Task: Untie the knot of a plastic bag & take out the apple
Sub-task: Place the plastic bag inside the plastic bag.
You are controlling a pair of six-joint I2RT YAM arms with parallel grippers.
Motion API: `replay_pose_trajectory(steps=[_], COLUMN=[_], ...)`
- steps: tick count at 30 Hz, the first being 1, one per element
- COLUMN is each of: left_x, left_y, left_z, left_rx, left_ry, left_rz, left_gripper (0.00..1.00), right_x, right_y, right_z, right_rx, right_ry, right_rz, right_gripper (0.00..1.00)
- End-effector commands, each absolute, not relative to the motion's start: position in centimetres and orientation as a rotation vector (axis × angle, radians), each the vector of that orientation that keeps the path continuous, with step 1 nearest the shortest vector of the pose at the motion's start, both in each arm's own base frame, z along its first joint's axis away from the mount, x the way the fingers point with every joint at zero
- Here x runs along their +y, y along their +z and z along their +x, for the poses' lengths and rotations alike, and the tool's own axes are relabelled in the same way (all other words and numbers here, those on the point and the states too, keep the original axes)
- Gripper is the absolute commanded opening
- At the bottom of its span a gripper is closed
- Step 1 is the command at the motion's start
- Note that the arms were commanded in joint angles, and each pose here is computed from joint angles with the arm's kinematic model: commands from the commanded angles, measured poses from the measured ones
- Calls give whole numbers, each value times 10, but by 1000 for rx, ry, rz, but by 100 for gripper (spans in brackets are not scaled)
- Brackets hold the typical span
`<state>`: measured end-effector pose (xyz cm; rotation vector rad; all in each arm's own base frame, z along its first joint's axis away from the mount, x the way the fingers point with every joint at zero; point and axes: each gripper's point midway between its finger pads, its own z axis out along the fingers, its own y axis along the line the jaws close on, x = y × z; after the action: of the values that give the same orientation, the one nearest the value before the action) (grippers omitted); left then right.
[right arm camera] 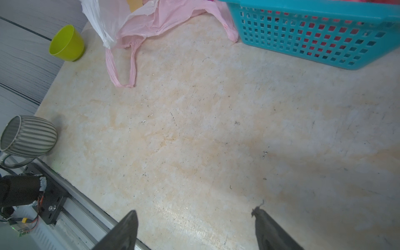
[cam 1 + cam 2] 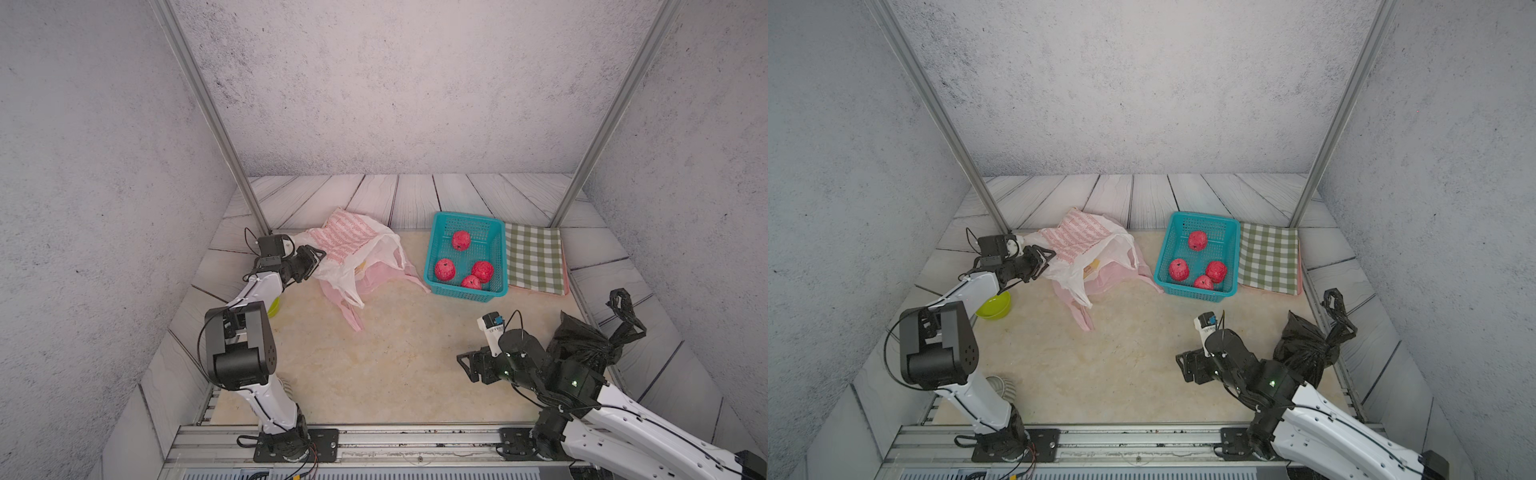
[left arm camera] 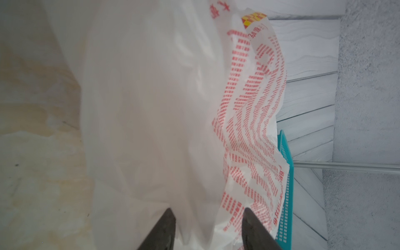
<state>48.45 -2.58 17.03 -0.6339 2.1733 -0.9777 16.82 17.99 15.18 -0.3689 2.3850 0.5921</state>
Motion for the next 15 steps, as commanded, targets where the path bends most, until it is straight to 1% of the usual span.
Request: replay_pose_trajectory(steps=[1,2,4,5,7,11,15], left_x=[-17,-15,-11,-11,-12,-28,-51], left_y=[214,221,247,259,285,316,317], left_z=[477,474,463,458,449,432,428], left_rx=[2124,2112,2060,2036,1980,1889,1839], left_ry=[-879,-847,-799,-792,-779,-812,-867], left_rz=[-579,-577,-560,-538,-478,-373,-271], left_gripper=[55,60,77,88,94,99,99], right_x=[188,188,187,186,183,182,181], right_y=[165,167,170,171,176,187,206], right_z=[172,173,175,176,179,182,185], right_rx=[2358,2353,2346,2345,2340,2330,2328], right_ry=[597,598,585,575,553,555,562], right_rz=[-413,-411,-404,-400,-385,-346,-295], right_gripper=[85,85,86,86,86,87,87])
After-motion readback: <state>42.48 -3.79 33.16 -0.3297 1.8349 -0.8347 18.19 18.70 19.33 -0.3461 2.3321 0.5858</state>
